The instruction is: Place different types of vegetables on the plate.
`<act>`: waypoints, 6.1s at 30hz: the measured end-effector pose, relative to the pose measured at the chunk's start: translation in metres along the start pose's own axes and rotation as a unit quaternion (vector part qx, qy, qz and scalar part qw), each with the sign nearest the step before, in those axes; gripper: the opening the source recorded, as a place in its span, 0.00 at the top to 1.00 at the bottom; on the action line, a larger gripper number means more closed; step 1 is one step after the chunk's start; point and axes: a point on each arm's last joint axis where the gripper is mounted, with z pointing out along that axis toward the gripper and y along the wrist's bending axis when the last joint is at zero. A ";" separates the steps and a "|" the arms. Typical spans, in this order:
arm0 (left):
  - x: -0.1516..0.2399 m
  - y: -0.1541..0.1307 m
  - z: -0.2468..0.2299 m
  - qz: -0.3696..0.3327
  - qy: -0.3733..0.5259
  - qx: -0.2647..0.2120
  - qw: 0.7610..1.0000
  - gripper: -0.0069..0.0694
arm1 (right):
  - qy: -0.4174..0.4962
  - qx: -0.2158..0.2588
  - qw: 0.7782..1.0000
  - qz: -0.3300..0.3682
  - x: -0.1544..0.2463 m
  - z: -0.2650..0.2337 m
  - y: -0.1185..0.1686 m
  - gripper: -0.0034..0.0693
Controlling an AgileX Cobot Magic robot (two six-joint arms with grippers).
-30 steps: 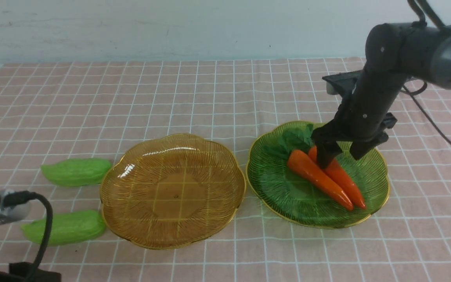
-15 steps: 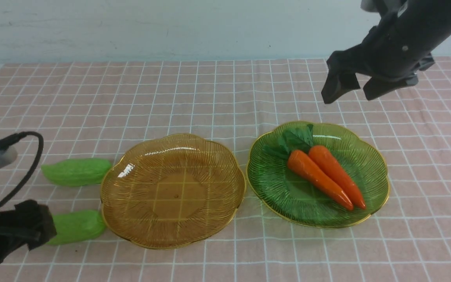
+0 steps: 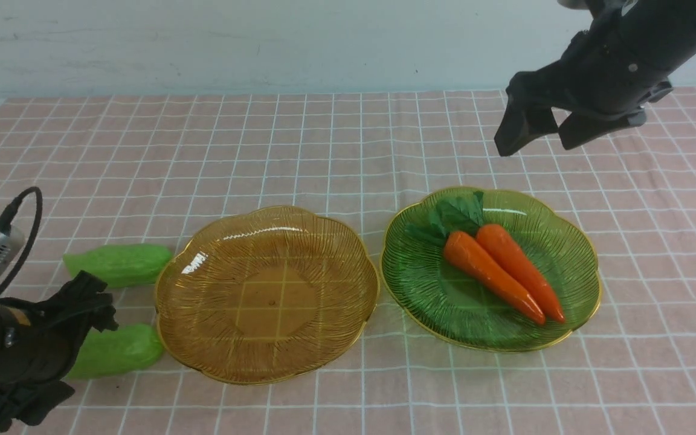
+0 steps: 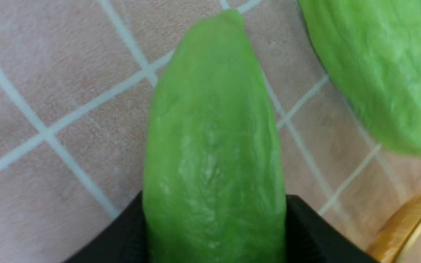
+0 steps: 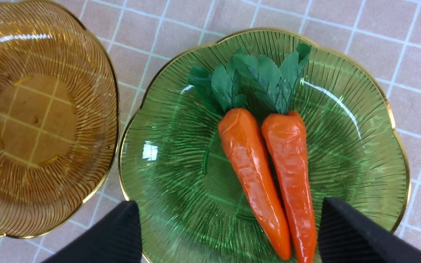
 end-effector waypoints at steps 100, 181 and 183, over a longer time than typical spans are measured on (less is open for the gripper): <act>-0.006 -0.170 -0.038 0.419 0.272 0.143 0.855 0.53 | 0.053 0.031 0.998 -0.021 0.108 -0.040 -0.001 0.97; 0.066 -0.126 -0.057 0.571 0.223 0.069 0.787 0.91 | -0.573 0.030 0.818 -0.040 0.340 -0.110 -0.004 0.97; 0.064 -0.129 -0.061 0.573 0.226 0.070 0.785 0.91 | -0.575 0.030 0.817 -0.040 0.341 -0.107 -0.005 0.97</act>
